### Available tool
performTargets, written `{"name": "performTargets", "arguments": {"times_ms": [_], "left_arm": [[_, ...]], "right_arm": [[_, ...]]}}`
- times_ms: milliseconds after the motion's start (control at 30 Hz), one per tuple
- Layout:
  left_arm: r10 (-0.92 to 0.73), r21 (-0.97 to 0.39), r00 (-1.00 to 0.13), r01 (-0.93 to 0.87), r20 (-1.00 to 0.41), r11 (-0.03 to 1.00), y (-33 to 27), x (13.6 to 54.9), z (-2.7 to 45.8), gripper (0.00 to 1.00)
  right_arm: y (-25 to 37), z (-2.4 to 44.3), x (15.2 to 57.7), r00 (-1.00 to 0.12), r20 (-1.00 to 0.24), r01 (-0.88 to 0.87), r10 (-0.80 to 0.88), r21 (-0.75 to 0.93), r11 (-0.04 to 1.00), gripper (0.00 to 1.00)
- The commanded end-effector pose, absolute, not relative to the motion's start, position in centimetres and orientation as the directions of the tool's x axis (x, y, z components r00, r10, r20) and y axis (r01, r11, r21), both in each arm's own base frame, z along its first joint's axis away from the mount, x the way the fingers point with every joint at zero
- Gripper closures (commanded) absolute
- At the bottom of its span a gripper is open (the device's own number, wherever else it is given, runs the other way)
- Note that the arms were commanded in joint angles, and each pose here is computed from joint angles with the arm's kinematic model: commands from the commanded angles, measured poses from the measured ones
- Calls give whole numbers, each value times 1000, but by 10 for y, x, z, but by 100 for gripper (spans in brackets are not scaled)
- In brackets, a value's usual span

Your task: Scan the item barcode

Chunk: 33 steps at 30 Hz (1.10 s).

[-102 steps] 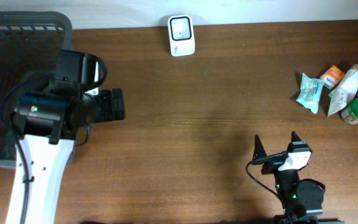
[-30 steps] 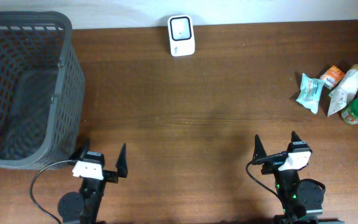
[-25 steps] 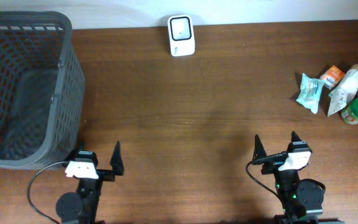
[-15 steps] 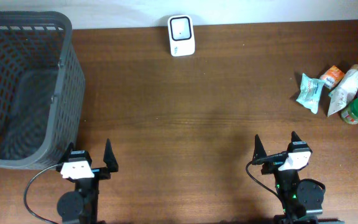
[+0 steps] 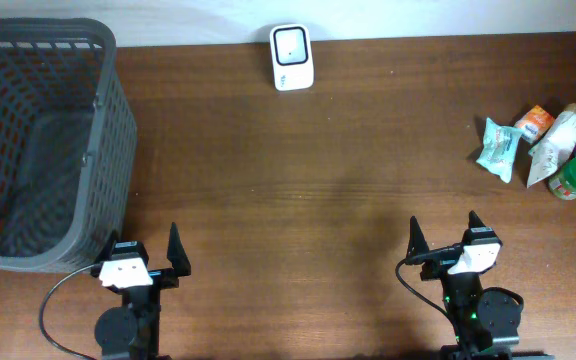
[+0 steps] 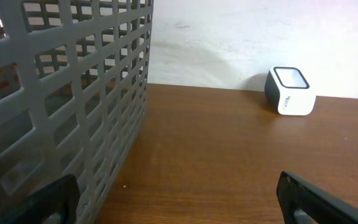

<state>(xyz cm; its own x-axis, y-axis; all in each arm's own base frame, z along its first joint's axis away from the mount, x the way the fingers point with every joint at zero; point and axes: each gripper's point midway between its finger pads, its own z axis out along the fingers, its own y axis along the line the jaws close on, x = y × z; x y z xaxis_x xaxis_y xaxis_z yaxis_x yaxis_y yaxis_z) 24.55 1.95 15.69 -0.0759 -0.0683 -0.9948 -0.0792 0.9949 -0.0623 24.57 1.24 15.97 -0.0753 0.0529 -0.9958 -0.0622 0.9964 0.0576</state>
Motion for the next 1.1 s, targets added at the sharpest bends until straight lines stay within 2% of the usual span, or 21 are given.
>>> {"name": "performTargets", "arguments": {"times_ms": [0,1067], "left_arm": [[-58,-54,-77,-55,-995,997,14,245,156,1],[-38,-36,-80,-36,-996,999,7,246,156,1]], "right_arm": [[10,157,246,-77,-995,-53,64,68,996,2],[10,157,246,-77,-995,-53,64,68,996,1]]}}
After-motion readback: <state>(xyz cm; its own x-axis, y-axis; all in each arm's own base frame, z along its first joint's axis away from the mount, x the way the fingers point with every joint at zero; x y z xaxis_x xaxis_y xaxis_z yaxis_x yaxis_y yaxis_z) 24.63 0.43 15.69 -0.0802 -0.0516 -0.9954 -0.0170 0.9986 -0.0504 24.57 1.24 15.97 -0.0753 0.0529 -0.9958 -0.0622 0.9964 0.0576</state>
